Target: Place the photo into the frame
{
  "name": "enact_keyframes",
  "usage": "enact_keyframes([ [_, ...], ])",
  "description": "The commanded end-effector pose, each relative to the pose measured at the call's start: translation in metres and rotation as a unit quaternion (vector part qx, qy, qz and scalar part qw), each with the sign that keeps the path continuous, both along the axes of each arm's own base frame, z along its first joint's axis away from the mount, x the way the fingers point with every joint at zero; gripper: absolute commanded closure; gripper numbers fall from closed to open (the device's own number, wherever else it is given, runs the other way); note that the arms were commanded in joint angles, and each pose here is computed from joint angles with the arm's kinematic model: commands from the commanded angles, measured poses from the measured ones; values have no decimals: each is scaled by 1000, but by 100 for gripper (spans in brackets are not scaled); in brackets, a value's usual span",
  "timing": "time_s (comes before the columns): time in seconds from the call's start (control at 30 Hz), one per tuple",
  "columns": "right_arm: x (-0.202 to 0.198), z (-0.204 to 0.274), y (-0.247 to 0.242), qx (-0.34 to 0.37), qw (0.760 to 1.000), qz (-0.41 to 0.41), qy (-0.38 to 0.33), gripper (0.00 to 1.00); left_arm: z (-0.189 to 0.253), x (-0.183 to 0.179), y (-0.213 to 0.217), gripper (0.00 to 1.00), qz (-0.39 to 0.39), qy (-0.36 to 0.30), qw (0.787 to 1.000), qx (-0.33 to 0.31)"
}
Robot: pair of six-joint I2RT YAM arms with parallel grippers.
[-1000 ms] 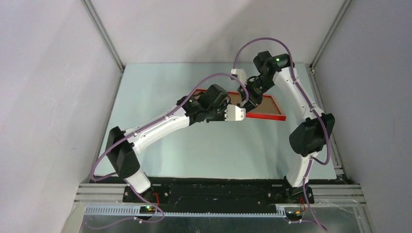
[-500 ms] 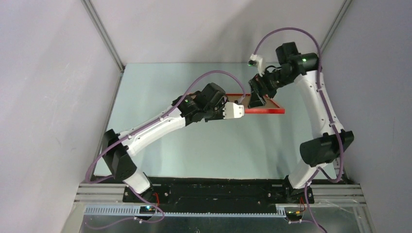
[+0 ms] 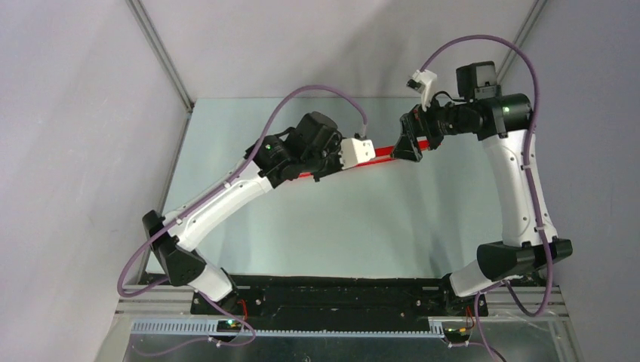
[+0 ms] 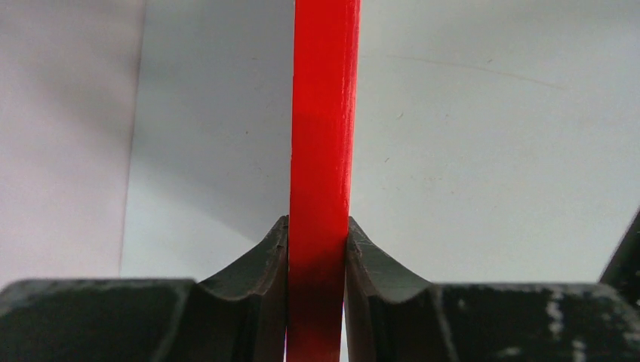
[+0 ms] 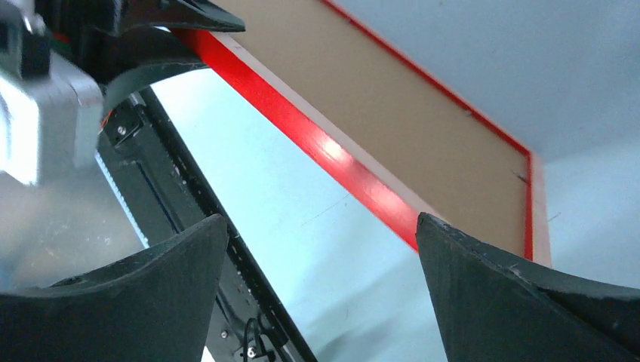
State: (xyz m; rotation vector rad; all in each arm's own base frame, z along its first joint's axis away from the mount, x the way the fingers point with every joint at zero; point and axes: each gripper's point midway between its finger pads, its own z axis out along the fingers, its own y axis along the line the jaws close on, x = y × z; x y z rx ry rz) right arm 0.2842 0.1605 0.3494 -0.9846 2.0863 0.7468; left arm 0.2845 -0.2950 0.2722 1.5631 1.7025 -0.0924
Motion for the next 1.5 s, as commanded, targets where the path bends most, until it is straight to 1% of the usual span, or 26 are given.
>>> enact_keyframes([
  [0.0,-1,36,-8,31,997,-34,-61,1,65,2,-9,100,24,3,994,-111],
  [0.1,0,42,-14,36,996,-50,-70,1,69,9,-10,100,44,30,990,-130],
  [0.2,2,45,-19,44,995,-61,-72,0,74,15,-8,100,55,41,988,-139],
  [0.5,6,34,-26,62,994,-75,-45,0,65,29,-7,100,92,79,981,-151],
  [0.63,8,28,-28,67,994,-79,-33,1,68,40,-1,100,121,97,972,-175],
  [0.83,18,22,-33,86,992,-95,-19,1,64,61,16,100,165,105,963,-185],
  [1.07,29,12,-46,120,986,-114,25,1,65,84,34,100,221,124,943,-215],
  [1.27,36,4,-50,126,984,-122,37,0,68,102,54,100,265,135,924,-241],
  [1.33,39,-3,-50,127,983,-126,45,1,66,112,69,100,292,143,911,-254],
  [1.47,43,-11,-52,128,982,-132,54,0,65,120,85,100,315,155,897,-270],
])
